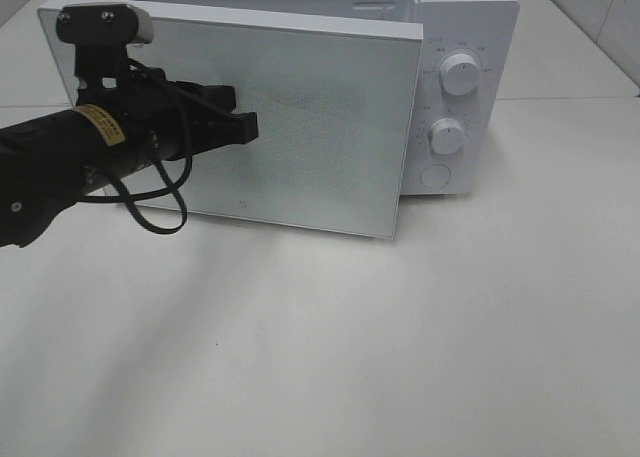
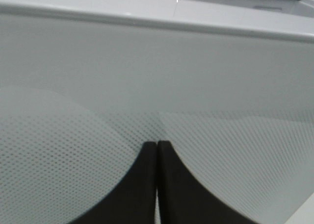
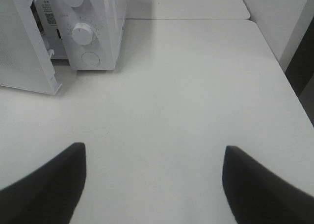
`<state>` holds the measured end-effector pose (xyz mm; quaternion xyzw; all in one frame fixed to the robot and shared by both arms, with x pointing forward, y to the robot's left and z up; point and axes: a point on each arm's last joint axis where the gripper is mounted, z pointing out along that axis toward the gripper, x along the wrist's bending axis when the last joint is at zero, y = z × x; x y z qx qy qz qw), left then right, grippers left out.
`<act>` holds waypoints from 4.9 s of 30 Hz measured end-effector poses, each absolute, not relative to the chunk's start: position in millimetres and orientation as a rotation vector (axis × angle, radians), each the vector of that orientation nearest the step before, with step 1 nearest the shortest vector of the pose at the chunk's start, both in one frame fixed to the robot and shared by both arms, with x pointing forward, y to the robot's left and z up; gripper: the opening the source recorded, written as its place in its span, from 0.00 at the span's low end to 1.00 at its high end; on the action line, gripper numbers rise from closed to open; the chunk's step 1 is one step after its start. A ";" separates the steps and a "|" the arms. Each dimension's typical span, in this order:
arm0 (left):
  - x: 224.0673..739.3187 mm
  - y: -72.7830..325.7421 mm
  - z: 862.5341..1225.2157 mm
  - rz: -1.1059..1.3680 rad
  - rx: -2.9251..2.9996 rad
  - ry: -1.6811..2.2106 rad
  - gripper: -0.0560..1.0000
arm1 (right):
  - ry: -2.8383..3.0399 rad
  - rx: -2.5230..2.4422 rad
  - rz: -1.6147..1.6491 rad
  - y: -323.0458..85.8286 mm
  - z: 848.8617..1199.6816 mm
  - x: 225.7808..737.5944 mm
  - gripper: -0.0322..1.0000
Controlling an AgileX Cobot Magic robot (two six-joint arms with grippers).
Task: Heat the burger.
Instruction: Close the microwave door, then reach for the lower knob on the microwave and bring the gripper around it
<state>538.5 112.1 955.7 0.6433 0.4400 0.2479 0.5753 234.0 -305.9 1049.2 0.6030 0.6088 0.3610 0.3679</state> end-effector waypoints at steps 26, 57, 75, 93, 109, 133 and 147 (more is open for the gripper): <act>565.9 53.6 956.6 0.533 1.531 0.977 0.05 | 1.564 1.549 0.927 -305.9 1049.2 234.0 0.77; 590.4 9.9 959.7 0.516 1.625 0.907 0.05 | 1.564 1.548 0.927 -305.9 1049.2 234.0 0.77; 566.7 -4.4 986.6 0.430 1.680 0.952 0.05 | 1.564 1.548 0.927 -305.9 1049.2 234.0 0.77; 504.3 18.1 994.4 0.120 2.277 1.223 0.99 | 1.565 1.547 0.926 -305.9 1049.2 234.0 0.77; 470.4 94.2 1050.7 -0.010 2.555 1.483 0.99 | 1.565 1.547 0.926 -305.9 1049.2 234.0 0.77; 319.8 284.8 1100.5 0.500 1.934 1.778 0.99 | 1.565 1.547 0.926 -305.9 1049.2 234.0 0.77; 269.8 299.6 1055.5 0.655 1.760 1.615 0.99 | 1.569 1.541 0.923 -305.9 1049.2 234.0 0.77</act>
